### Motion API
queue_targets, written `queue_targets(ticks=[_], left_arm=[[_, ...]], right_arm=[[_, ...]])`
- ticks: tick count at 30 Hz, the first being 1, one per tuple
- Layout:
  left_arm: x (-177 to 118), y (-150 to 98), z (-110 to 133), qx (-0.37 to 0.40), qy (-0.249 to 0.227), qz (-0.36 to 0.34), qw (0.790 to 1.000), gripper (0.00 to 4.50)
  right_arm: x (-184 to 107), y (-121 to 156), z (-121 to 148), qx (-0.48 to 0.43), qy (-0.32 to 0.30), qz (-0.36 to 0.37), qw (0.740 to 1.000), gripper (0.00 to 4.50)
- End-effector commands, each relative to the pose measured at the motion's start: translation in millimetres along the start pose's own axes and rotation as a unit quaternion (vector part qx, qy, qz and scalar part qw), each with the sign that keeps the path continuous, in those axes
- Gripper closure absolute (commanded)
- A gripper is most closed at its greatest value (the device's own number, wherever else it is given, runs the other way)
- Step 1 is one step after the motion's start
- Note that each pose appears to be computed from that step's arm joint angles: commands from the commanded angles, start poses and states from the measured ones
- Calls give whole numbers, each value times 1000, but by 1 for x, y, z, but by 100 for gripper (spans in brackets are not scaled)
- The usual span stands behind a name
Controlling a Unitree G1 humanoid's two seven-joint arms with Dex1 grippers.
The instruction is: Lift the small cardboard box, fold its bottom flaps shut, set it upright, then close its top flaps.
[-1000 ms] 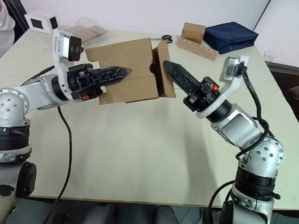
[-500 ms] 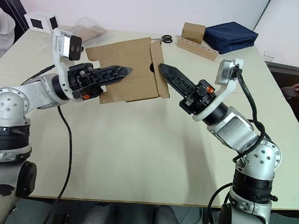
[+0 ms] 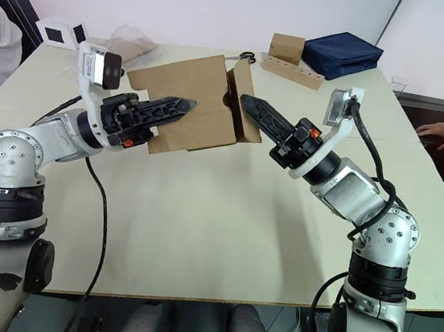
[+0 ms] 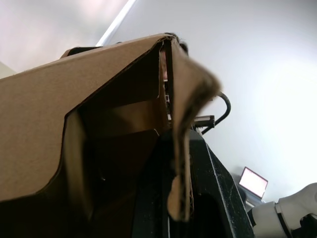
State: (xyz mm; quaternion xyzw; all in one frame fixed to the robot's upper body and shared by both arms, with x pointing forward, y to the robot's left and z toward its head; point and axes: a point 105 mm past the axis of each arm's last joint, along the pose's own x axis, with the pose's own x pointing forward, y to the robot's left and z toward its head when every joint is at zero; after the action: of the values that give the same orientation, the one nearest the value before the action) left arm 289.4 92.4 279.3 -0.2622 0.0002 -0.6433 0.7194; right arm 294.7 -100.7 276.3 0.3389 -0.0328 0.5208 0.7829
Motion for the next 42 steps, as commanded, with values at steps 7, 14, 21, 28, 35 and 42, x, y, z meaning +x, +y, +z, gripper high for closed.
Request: queue_targets(ticks=[7, 14, 21, 28, 35, 42], left_arm=[[4, -10, -2, 22, 4, -24, 999, 450], [3, -3, -4, 29, 1, -8, 1000, 450], [3, 0, -2, 28, -6, -6, 1000, 450], [4, -1, 2, 24, -18, -8, 1000, 450], [3, 1, 6, 22, -26, -4, 999, 450], [4, 1, 8, 18, -29, -7, 999, 450]], right_arm=[[7, 11, 7, -23, -15, 8, 1000, 294], [10, 18, -1, -20, -12, 11, 1000, 294], [12, 24, -6, -13, -8, 17, 1000, 294], [10, 23, -4, -12, -9, 13, 1000, 294], [12, 35, -9, 6, 5, 39, 999, 294], [14, 36, -21, -1, 22, 38, 999, 294]])
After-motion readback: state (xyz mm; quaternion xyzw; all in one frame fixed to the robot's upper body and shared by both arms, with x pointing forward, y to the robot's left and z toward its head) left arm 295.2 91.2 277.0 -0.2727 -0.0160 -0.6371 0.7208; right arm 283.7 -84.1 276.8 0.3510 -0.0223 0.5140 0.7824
